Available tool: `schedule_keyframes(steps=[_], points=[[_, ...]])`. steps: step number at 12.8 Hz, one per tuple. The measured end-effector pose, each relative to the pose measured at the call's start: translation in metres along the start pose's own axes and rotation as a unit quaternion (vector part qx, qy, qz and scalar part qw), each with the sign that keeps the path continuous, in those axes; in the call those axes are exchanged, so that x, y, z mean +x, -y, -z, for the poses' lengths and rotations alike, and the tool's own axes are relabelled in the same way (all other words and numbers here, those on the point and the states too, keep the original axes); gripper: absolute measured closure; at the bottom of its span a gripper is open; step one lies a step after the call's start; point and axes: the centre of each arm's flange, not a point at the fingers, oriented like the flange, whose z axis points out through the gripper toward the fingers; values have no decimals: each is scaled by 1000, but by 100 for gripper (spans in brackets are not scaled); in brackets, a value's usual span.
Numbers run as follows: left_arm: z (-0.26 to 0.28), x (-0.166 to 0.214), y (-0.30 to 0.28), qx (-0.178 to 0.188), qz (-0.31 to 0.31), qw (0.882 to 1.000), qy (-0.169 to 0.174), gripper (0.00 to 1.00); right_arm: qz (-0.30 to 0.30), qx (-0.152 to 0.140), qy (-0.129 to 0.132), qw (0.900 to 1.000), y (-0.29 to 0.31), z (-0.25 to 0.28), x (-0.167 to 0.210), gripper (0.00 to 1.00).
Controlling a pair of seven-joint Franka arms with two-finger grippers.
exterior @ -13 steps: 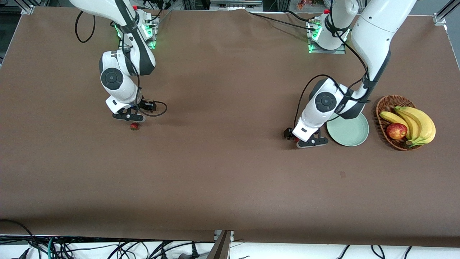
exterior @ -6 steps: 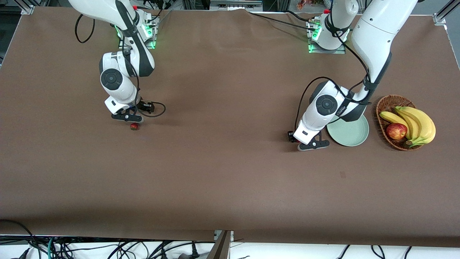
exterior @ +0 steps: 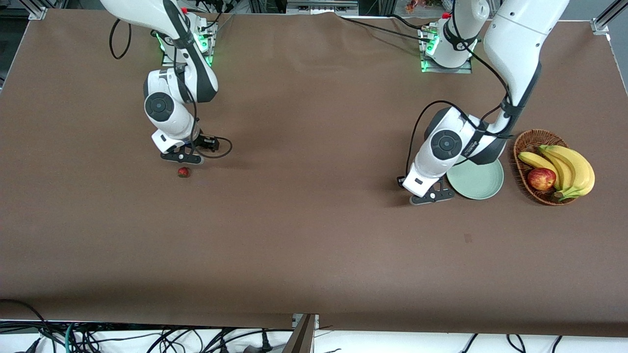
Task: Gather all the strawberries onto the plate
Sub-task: 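Lift the strawberry over the plate while the right gripper grasps another strawberry, then drop the strawberry on the plate while the right gripper sets another mid-table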
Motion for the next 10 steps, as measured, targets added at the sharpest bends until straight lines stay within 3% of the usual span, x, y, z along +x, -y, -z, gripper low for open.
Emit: schedule_keyframes(steps=[2,4,5,6,8,9,10], points=[[49,21,19,-14,-7,999,29,64,-2,-1,3,1000,1,-2,-3,27],[89,40,70,-21,-29,999,38,64,-3,-2,6,1000,-1,-4,-5,33],[100,47,102,-23,-45,998,44,64,-3,-2,6,1000,-1,-4,-5,41],[105,54,135,-26,-62,997,49,64,-3,-2,6,1000,-1,-4,-5,41],[95,60,197,-26,-97,993,60,64,-3,-2,6,1000,-1,-4,-5,61],[83,58,222,-25,-110,991,66,64,-3,-1,4,1000,-1,-2,-4,67],[68,55,242,-23,-121,990,63,64,-2,1,2,1000,0,0,-4,67]])
